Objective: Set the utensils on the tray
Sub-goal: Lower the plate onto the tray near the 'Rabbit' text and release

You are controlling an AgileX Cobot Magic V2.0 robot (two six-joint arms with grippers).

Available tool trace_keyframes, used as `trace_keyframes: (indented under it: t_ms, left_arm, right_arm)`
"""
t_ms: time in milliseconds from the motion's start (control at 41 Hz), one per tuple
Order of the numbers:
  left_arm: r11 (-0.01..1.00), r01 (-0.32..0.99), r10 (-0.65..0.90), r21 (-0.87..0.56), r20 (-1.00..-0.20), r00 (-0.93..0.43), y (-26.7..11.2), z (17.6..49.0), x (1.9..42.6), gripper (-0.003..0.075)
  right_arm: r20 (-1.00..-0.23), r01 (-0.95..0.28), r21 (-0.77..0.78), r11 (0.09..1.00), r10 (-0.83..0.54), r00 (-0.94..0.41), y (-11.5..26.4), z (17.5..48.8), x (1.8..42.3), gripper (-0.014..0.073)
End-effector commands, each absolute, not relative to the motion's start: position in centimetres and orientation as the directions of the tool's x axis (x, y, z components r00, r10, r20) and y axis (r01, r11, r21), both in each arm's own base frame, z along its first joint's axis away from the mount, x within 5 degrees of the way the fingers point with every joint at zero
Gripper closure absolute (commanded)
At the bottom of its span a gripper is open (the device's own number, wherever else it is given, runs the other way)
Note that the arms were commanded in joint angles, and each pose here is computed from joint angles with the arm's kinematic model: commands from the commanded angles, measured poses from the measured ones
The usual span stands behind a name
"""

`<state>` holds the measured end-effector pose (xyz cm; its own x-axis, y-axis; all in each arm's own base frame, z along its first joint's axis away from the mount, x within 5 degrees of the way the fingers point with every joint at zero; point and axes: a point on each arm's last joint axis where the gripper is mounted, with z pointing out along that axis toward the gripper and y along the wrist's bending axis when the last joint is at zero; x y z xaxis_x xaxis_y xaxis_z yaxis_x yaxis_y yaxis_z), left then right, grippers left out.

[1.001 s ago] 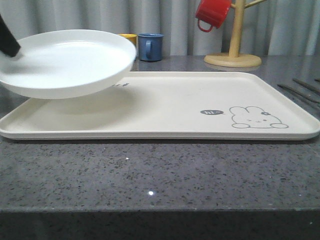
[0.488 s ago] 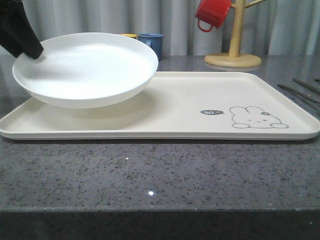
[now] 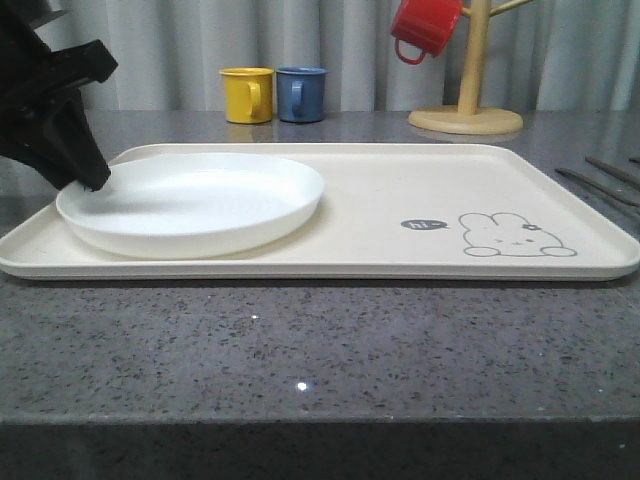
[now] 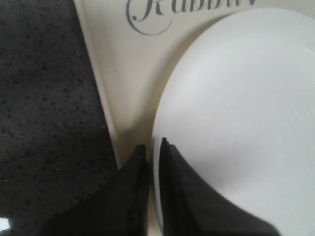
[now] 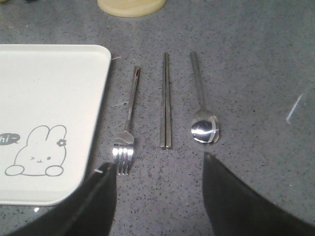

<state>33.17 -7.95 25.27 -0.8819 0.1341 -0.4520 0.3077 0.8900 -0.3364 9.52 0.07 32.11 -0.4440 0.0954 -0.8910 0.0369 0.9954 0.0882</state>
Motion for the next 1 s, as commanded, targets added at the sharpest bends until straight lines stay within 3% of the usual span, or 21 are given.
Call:
trace_keyframes:
  t_ms: [0, 122, 537, 757, 854, 976]
  left_arm:
    - [0.880, 0.314, 0.093, -0.356, -0.519, -0.850, -8.4, 27.6, 33.1, 0.0482]
    - [0.879, 0.322, 0.103, -0.352, -0.520, -0.848, -8.4, 27.8, 33.0, 0.0380]
    - [0.844, 0.529, 0.342, -0.088, -0.672, -0.657, -9.4, 34.7, 27.2, 0.0384]
    - [0.723, 0.690, 0.429, -0.023, -0.768, -0.475, -12.7, 37.9, 21.0, 0.0389]
    - [0.652, 0.758, 0.490, 0.020, -0.774, -0.401, -13.9, 38.2, 18.2, 0.0430]
    - [0.674, 0.738, 0.486, 0.036, -0.774, -0.406, -13.6, 38.2, 16.1, 0.0483]
  right_arm:
    - [-0.928, 0.031, 0.069, 0.997, 0.076, -0.365, 0.0, 33.7, 9.8, 0.0170]
    - [-0.928, 0.031, 0.069, 0.997, 0.076, -0.365, 0.0, 33.7, 9.8, 0.0170]
    - [-0.928, 0.031, 0.069, 0.997, 0.076, -0.365, 0.0, 33.7, 9.8, 0.0170]
    - [-0.928, 0.031, 0.069, 0.997, 0.076, -0.365, 0.0, 33.7, 9.8, 0.0170]
    - [-0.928, 0.031, 0.069, 0.997, 0.076, -0.365, 0.0, 33.7, 9.8, 0.0170]
    - [-0.928, 0.031, 0.069, 0.997, 0.076, -0.365, 0.0, 33.7, 9.8, 0.0170]
